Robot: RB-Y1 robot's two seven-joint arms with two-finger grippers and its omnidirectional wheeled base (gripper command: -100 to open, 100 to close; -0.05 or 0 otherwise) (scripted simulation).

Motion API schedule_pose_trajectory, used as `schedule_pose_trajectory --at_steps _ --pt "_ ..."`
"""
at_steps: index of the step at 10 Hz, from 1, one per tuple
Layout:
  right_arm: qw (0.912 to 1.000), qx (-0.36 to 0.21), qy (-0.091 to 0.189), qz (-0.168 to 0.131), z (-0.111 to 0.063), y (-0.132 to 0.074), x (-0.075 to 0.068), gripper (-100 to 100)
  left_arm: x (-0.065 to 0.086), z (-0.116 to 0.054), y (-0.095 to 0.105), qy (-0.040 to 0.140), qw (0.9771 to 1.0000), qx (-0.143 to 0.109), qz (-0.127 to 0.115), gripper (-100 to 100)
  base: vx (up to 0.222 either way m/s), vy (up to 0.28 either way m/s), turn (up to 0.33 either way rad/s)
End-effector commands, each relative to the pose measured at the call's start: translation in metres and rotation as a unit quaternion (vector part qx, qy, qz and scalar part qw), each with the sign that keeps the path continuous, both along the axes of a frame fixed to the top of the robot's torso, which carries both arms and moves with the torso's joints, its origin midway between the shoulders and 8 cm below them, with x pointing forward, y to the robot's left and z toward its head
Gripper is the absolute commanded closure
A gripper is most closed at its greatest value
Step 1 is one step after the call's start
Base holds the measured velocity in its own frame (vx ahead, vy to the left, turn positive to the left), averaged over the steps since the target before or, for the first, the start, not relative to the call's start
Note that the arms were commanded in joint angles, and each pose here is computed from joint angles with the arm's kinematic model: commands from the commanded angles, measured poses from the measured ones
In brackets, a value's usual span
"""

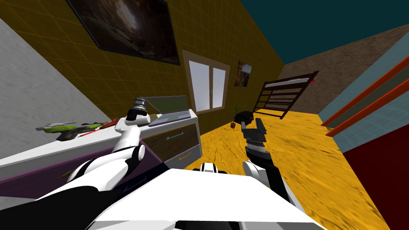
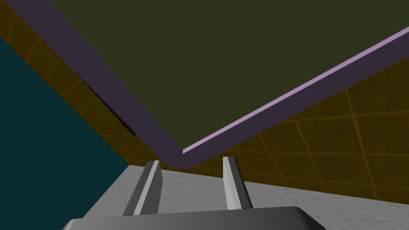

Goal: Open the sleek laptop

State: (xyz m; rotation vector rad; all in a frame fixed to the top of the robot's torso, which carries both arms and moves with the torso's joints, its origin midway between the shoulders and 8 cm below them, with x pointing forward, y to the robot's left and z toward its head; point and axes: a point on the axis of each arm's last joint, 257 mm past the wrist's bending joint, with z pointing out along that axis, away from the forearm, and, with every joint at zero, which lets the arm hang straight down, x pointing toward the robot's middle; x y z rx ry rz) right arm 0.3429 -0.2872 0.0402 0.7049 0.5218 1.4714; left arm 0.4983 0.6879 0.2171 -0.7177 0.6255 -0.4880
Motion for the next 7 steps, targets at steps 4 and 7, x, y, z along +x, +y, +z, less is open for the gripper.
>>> schedule_pose_trajectory --at_steps 4,7 --pt "1.0 0.0 0.0 0.0 0.0 0.0 0.0 0 -0.06 -0.012 0.036 -0.029 0.9991 0.025 0.018 100 0.032 -0.056 -0.07" --pt "1.0 0.0 0.0 0.0 0.0 0.0 0.0 0 -0.066 -0.028 0.039 -0.015 0.9989 0.038 0.022 100 0.019 -0.027 -0.015"
